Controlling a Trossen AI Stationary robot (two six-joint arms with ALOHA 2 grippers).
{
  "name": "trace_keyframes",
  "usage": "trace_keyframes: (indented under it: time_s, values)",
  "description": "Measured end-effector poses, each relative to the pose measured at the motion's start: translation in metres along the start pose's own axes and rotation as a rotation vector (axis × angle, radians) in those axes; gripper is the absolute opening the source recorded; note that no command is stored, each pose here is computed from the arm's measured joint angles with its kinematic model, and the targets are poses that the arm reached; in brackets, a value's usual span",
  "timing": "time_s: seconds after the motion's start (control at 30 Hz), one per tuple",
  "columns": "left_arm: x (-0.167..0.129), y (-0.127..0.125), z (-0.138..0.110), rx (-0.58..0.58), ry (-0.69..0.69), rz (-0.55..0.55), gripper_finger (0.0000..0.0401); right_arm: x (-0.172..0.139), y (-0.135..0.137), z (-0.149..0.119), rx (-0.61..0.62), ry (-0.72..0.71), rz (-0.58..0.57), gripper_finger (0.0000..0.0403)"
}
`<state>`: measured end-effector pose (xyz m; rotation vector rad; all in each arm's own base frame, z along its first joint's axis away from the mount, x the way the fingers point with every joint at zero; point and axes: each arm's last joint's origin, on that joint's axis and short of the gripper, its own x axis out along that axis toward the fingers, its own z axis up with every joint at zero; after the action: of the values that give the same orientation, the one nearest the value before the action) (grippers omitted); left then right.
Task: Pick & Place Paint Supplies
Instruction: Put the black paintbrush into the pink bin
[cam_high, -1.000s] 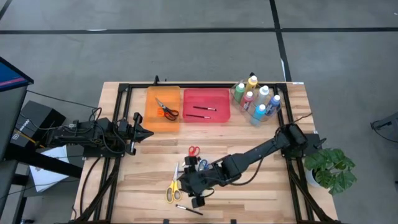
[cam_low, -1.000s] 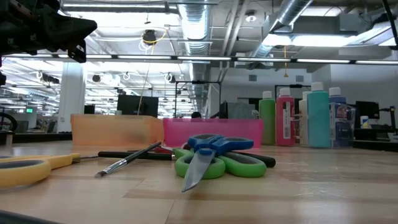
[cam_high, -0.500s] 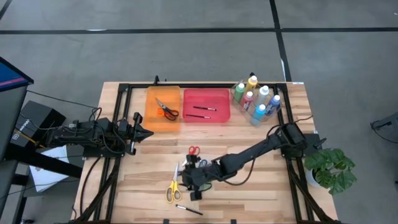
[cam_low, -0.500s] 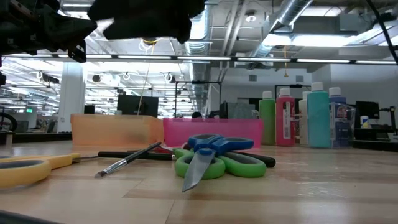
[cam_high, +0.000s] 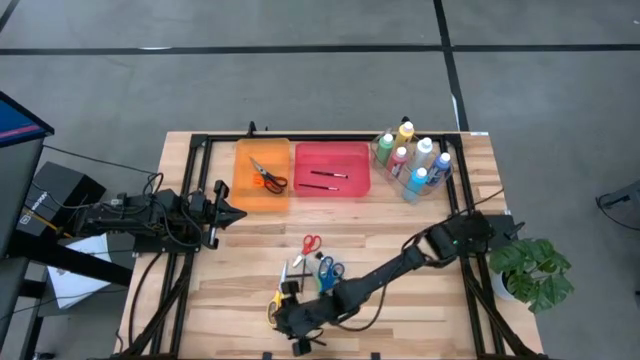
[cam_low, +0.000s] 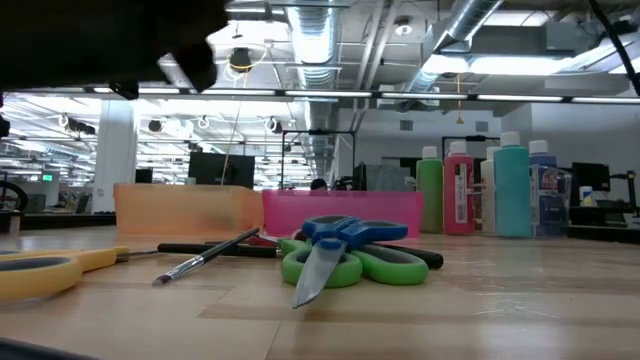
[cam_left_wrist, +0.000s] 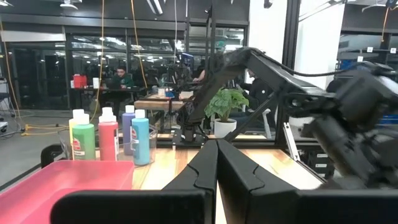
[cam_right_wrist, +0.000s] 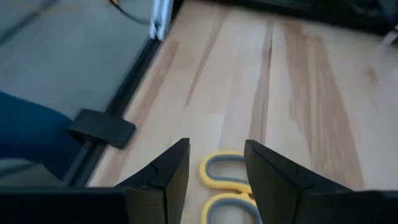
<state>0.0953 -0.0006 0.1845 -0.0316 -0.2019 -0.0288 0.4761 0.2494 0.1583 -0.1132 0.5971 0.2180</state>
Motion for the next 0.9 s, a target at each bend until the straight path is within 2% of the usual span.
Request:
trace_keyframes:
  time_s: [0.17,0.33,0.63,0.9]
  values:
    - [0.0,0.0,0.0,0.0,0.0,0.0,0.0002,0.022,0.015,0.001,0.026,0.105,-0.005,0.0152]
    - [0.0,0.0,0.0,0.0,0.0,0.0,0.0002,0.032,0.023,-0.008,0.066,0.235,-0.025,0.015]
    - [0.0,0.0,0.0,0.0,0.0,0.0,0.0002,0.031,0.034,-0.011,0.137,0.237,-0.024,0.015]
    - [0.0,0.0,0.0,0.0,0.0,0.0,0.0002,0.035,0.033,-0.026,0.149,0.282,-0.041,0.0149]
